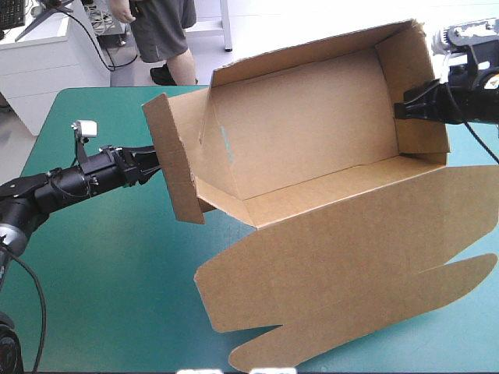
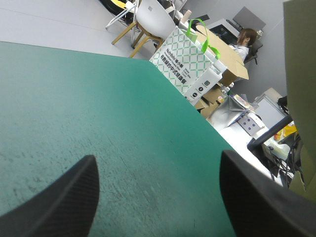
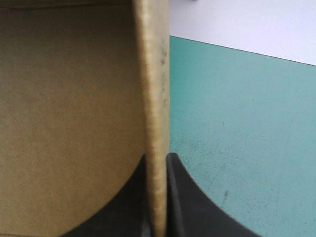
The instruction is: Fold the box
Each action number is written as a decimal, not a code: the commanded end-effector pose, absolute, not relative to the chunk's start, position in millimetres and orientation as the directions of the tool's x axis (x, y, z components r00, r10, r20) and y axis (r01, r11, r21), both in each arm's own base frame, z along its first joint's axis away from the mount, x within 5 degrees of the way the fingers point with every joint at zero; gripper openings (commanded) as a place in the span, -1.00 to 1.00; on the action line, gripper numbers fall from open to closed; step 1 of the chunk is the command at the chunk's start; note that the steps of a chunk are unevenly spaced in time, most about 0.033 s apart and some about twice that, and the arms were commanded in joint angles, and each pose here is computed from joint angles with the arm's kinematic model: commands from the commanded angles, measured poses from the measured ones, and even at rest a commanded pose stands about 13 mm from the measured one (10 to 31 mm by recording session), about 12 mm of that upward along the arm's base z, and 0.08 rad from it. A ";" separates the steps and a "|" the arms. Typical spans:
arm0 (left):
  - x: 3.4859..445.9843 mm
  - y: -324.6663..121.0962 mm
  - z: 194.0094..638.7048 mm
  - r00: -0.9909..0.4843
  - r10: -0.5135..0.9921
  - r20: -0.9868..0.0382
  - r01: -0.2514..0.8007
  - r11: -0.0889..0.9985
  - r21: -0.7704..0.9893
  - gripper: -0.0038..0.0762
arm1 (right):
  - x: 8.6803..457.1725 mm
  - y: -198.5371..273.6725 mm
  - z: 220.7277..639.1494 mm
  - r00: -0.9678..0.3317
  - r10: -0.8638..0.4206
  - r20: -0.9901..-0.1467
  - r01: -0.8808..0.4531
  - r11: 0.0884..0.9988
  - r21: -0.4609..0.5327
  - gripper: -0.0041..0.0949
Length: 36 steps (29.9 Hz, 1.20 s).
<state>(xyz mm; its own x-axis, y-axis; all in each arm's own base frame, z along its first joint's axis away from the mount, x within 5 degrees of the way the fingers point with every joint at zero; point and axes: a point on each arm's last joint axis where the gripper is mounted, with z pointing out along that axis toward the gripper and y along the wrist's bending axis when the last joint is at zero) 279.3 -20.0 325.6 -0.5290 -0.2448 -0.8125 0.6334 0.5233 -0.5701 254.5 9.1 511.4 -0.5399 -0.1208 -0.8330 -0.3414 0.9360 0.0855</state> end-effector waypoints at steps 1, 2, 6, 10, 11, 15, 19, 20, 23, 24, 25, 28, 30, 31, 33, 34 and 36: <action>268.6 -28.9 356.0 -0.470 -0.271 -0.840 0.737 0.403 -0.542 0.33 | 252.8 19.9 519.7 -0.511 -0.091 -0.855 -0.348 0.931 0.109 -0.94; 268.7 -28.9 356.7 -0.468 -0.268 -0.842 0.739 0.404 -0.539 0.33 | 256.3 21.8 518.9 -0.508 -0.087 -0.857 -0.338 0.935 0.106 -0.94; 268.8 -28.8 357.2 -0.468 -0.270 -0.841 0.739 0.403 -0.540 0.33 | 268.9 32.5 512.9 -0.511 -0.094 -0.854 -0.338 0.936 0.099 -0.94; 268.8 -28.8 357.3 -0.470 -0.273 -0.840 0.737 0.402 -0.543 0.33 | 281.8 42.7 507.2 -0.508 -0.092 -0.856 -0.311 0.947 0.083 -0.94; 268.8 -28.8 357.3 -0.470 -0.273 -0.840 0.737 0.402 -0.543 0.33 | 284.0 44.1 506.6 -0.503 -0.093 -0.859 -0.299 0.952 0.072 -0.94; 268.9 -28.8 357.7 -0.469 -0.277 -0.839 0.737 0.400 -0.544 0.33 | 292.2 53.8 505.4 -0.473 -0.096 -0.876 -0.271 0.962 0.041 -0.94; 269.0 -28.7 357.9 -0.468 -0.279 -0.839 0.737 0.400 -0.545 0.33 | 296.6 62.6 504.8 -0.453 -0.094 -0.887 -0.267 0.963 0.034 -0.94; 268.9 -29.2 357.9 -0.469 -0.278 -0.839 0.738 0.399 -0.545 0.33 | 297.5 63.9 504.2 -0.452 -0.097 -0.887 -0.270 0.962 0.033 -0.94; 268.9 -29.1 358.0 -0.468 -0.280 -0.838 0.738 0.398 -0.545 0.34 | 300.0 67.7 503.9 -0.441 -0.092 -0.893 -0.267 0.963 0.032 -0.94; 269.1 -29.1 358.4 -0.467 -0.285 -0.837 0.738 0.397 -0.546 0.34 | 300.3 68.1 504.5 -0.434 -0.092 -0.896 -0.256 0.966 0.025 -0.94; 269.3 -28.9 359.2 -0.464 -0.293 -0.836 0.738 0.394 -0.548 0.34 | 300.7 69.6 504.3 -0.430 -0.100 -0.897 -0.253 0.967 0.014 -0.94; 269.9 -30.7 362.8 -0.456 -0.323 -0.829 0.742 0.376 -0.555 0.34 | 300.7 73.0 504.7 -0.420 -0.112 -0.901 -0.229 0.973 -0.014 -0.94; 270.1 -34.1 367.0 -0.445 -0.317 -0.838 0.757 0.367 -0.541 0.35 | 300.7 75.9 504.8 -0.414 -0.117 -0.903 -0.214 0.977 -0.029 -0.94; 270.0 -36.6 368.7 -0.443 -0.309 -0.842 0.764 0.362 -0.535 0.35 | 301.6 77.3 504.5 -0.410 -0.123 -0.904 -0.207 0.978 -0.039 -0.94; 269.6 -42.6 372.7 -0.437 -0.286 -0.853 0.781 0.350 -0.517 0.35 | 302.4 80.8 503.8 -0.406 -0.133 -0.904 -0.212 0.976 -0.049 -0.94; 269.4 -45.5 375.1 -0.432 -0.279 -0.857 0.789 0.343 -0.509 0.35 | 302.5 83.2 503.3 -0.406 -0.134 -0.904 -0.218 0.975 -0.047 -0.94; 268.9 -50.6 379.1 -0.425 -0.269 -0.864 0.803 0.328 -0.497 0.35 | 303.9 87.4 502.2 -0.404 -0.131 -0.905 -0.226 0.973 -0.040 -0.94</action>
<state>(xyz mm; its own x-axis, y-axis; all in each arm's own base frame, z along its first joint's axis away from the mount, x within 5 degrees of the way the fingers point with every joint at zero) 283.3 -38.0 347.6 -0.4838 -0.2470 -0.8396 0.6975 0.4705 -0.5404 313.1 85.6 478.5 -0.5225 -0.1729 -0.8349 -0.2273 0.9720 -0.0590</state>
